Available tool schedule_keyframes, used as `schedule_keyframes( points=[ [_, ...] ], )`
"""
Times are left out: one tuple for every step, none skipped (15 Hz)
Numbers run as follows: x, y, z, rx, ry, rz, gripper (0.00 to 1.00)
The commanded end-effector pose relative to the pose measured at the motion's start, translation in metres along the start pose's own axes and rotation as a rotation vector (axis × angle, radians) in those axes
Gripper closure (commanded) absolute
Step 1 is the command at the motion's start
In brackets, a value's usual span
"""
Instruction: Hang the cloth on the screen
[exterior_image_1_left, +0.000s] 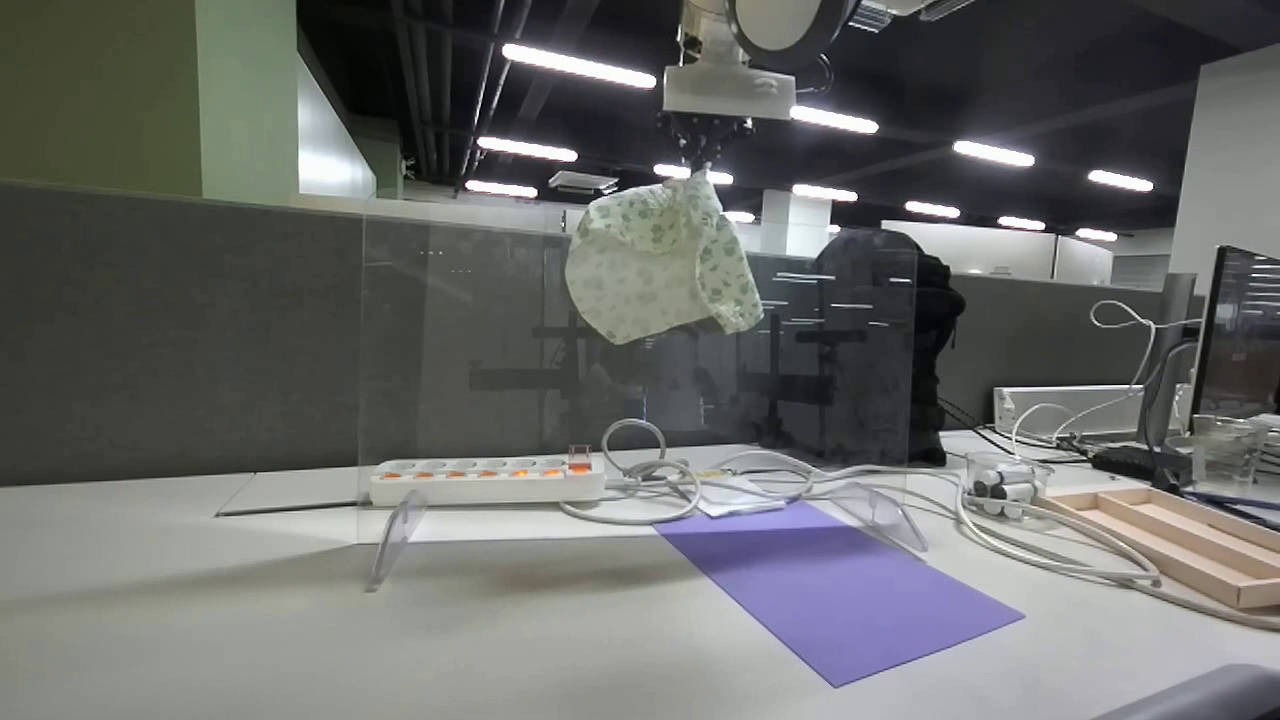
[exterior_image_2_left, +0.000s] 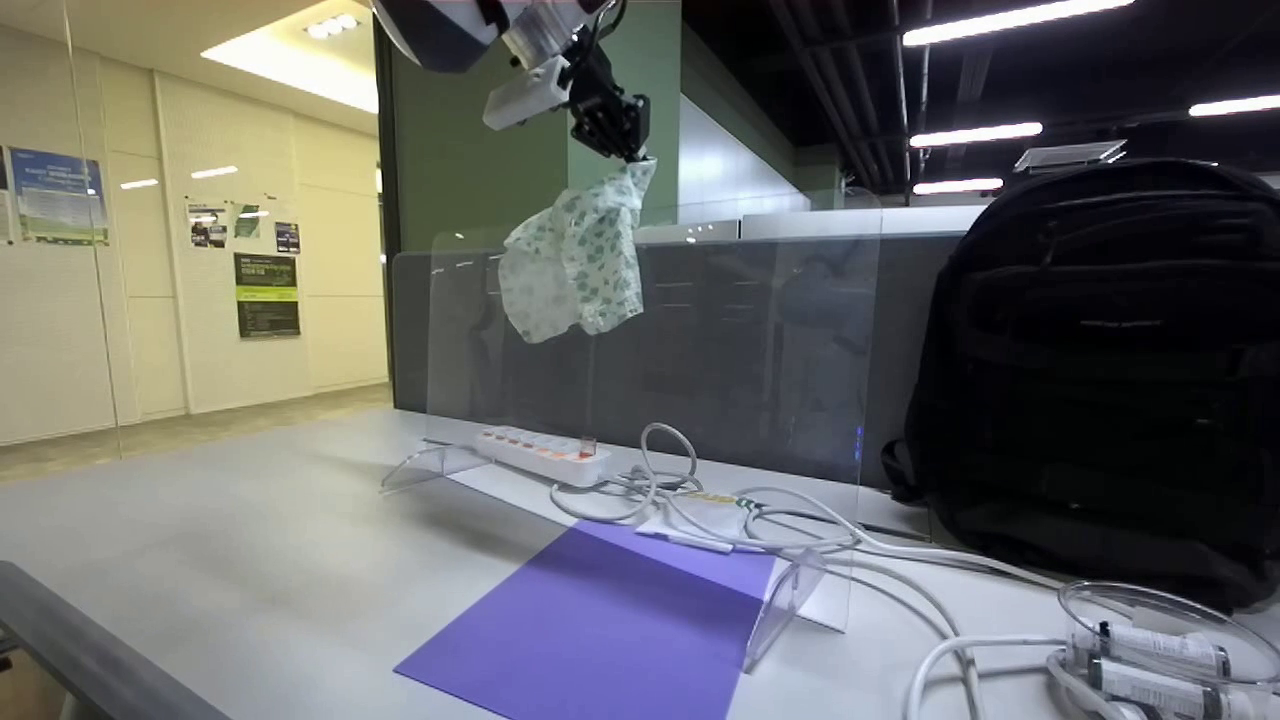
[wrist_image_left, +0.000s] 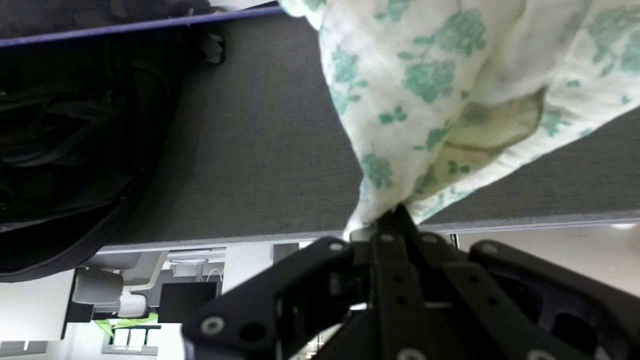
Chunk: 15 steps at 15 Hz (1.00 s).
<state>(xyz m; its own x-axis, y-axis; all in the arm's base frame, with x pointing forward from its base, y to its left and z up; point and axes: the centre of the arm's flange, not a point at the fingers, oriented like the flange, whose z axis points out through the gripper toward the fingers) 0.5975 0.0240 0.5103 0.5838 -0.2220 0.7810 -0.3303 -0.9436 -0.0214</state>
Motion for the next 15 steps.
schedule_keyframes(
  points=[
    [0.006, 0.005, 0.023, -0.038, 0.030, 0.061, 1.00],
    [0.007, 0.008, 0.027, -0.044, 0.035, 0.068, 1.00],
    [0.007, 0.011, 0.030, -0.045, 0.039, 0.077, 1.00],
    [0.008, 0.013, 0.033, -0.046, 0.049, 0.086, 1.00],
    [0.009, 0.014, 0.036, -0.048, 0.055, 0.098, 1.00],
    [0.009, 0.016, 0.039, -0.051, 0.057, 0.107, 1.00],
    [0.009, 0.017, 0.042, -0.053, 0.057, 0.115, 1.00],
    [0.008, 0.017, 0.045, -0.054, 0.049, 0.124, 0.74],
    [0.007, 0.017, 0.047, -0.055, 0.045, 0.133, 0.72],
    [0.006, 0.016, 0.050, -0.057, 0.038, 0.141, 0.67],
    [0.006, 0.015, 0.051, -0.061, 0.035, 0.148, 0.60],
    [0.005, 0.014, 0.053, -0.065, 0.030, 0.151, 0.52],
    [0.004, 0.013, 0.054, -0.070, 0.030, 0.154, 0.46],
    [0.004, 0.011, 0.054, -0.071, 0.033, 0.152, 0.40],
    [0.003, 0.010, 0.053, -0.065, 0.035, 0.150, 0.32]
  ],
)
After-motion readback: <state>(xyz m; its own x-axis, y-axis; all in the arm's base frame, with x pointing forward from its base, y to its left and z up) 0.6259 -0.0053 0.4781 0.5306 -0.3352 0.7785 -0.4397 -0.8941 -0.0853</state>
